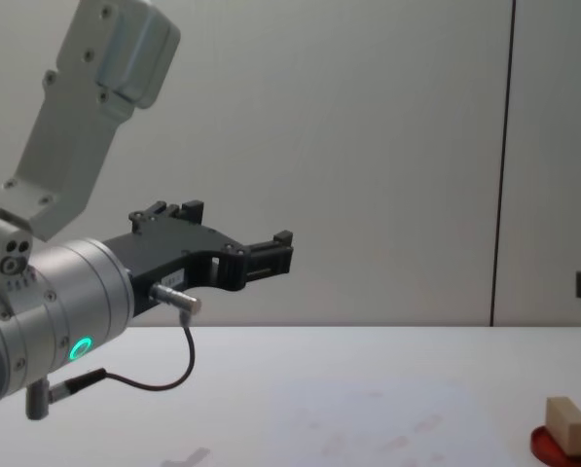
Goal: Use the one hand to pick up the stamp and affix it onto the A4 paper.
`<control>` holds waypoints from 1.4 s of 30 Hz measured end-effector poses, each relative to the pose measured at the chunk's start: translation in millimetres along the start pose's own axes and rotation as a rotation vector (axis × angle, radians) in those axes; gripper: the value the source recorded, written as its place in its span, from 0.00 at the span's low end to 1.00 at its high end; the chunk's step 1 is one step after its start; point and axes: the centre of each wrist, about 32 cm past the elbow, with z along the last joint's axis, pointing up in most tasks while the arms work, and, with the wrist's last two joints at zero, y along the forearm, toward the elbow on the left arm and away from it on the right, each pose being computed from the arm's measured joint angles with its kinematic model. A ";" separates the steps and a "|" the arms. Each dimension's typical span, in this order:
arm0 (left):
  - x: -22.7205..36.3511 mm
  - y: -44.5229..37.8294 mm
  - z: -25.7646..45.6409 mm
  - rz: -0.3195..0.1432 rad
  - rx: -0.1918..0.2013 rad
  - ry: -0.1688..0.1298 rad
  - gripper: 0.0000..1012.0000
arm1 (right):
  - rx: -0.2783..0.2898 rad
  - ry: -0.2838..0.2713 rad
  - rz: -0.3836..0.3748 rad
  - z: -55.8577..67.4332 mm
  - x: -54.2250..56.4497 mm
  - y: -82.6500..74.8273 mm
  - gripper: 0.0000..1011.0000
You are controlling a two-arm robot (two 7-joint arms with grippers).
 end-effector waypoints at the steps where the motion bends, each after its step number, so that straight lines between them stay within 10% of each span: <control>1: 0.0 0.0 0.0 0.000 0.000 0.000 0.99 | -0.004 0.001 0.000 0.6 -0.2 0.6 0.99; 42: 0.0 0.0 0.0 0.000 0.000 0.000 0.99 | -0.219 0.106 -0.025 -5.4 -11.2 37.6 0.99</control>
